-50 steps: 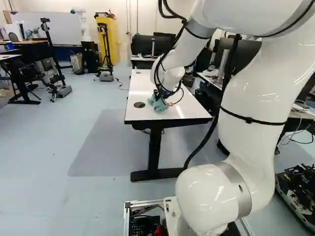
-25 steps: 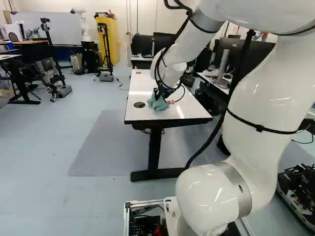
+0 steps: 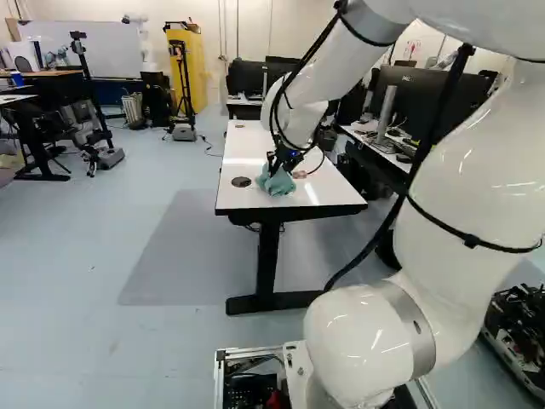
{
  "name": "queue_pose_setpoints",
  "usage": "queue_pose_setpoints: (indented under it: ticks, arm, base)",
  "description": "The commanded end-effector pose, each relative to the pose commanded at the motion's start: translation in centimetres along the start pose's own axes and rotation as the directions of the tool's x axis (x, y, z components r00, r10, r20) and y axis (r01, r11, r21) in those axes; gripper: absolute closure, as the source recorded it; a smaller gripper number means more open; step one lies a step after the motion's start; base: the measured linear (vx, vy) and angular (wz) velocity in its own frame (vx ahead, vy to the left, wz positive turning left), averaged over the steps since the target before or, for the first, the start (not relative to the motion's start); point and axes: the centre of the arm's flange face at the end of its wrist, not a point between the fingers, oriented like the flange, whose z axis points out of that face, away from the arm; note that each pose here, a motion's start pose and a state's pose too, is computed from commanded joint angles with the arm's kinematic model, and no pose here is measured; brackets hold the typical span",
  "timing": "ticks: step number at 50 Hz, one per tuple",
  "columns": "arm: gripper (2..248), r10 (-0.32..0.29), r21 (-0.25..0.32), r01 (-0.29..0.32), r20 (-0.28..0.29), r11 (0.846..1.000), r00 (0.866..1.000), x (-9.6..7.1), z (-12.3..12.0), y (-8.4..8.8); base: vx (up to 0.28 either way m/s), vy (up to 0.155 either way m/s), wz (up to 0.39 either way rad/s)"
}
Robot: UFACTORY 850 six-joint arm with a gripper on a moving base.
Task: Clean the table with the green towel
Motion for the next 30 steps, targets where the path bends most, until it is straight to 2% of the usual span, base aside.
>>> queue_pose_setpoints:
  ticks: [30]
  arm:
    - [202,-0.001,0.005,0.001,0.093,1.0,0.996,-1.2,-4.2,0.0]
  base:
    - [0.0,0.0,0.0]
